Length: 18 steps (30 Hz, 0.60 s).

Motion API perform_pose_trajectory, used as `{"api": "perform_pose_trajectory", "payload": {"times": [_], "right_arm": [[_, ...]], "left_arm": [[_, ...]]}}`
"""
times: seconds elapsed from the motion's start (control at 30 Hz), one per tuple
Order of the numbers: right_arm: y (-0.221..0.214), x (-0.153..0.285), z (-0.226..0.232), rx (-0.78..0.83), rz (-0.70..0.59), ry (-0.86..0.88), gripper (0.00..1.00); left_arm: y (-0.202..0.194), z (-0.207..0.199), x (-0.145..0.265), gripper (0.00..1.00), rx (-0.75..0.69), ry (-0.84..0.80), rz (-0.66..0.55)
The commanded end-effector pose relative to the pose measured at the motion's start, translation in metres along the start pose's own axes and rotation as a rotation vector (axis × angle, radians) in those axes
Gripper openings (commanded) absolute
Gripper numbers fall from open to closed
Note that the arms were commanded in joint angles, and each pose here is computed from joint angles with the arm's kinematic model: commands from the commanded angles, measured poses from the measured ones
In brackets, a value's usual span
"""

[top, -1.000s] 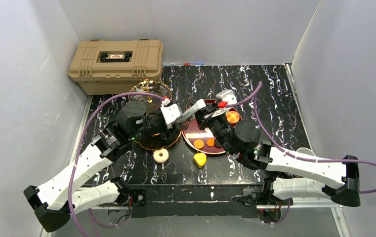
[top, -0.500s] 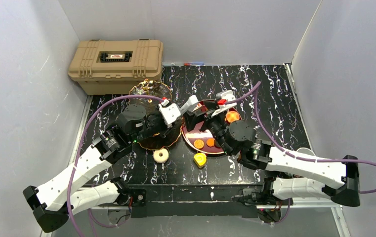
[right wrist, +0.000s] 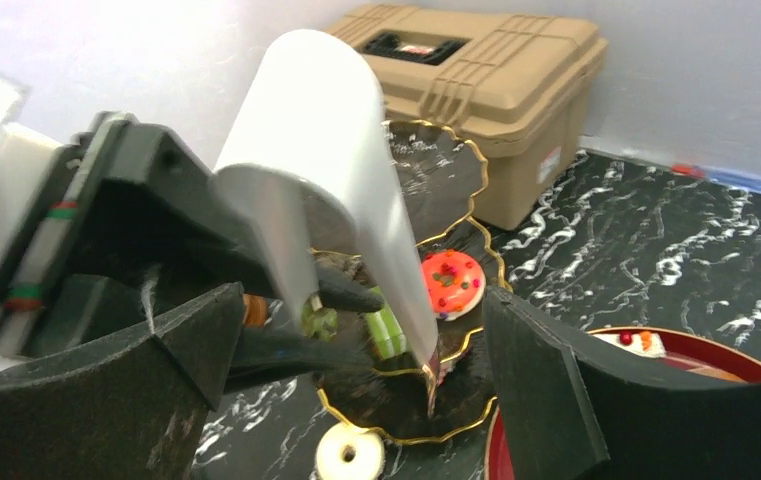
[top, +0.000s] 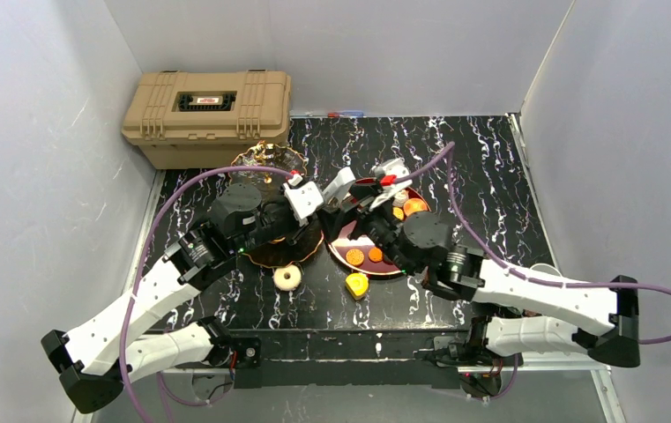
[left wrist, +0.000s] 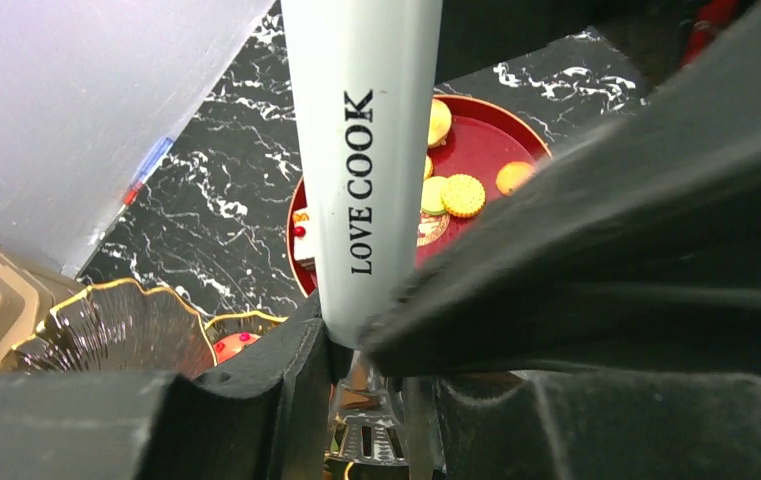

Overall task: Serve the afternoon tea
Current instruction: Place the desert on the desert table.

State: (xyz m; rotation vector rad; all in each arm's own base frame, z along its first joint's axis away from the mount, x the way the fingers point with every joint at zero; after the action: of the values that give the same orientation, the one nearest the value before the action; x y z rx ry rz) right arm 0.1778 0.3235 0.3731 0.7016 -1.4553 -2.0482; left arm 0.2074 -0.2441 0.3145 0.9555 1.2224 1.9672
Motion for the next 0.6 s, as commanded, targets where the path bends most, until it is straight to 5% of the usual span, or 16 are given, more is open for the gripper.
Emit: {"api": "perform_pose_trajectory", "payload": {"times": [0.0, 0.27, 0.57], "right_arm": [[0.014, -0.015, 0.021, -0.051, -0.046, 0.053, 0.98], [0.026, -0.028, 0.018, -0.089, -0.120, -0.002, 0.90], [0.002, -0.041, 0.022, -0.141, -0.020, -0.041, 0.55]], "left_arm": [[0.026, 0.004, 0.007, 0.00, -0.010, 0.006, -0.069], [0.022, 0.003, 0.009, 0.00, -0.024, 0.006, -0.068], [0.025, 0.010, 0.007, 0.00, -0.047, 0.039, -0.078]]}}
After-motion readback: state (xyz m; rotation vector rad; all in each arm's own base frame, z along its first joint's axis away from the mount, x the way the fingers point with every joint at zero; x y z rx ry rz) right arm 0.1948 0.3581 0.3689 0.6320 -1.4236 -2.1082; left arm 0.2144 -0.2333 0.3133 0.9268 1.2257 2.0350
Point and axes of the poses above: each gripper's point midway between its finger pads, its own x axis back along the fingers, its own z axis along the line the jaws close on, y = z × x, the point moved 1 cm from there along x, back along the fingers, and after that the axes turned 1 degree about -x, right-handed, at the moved point
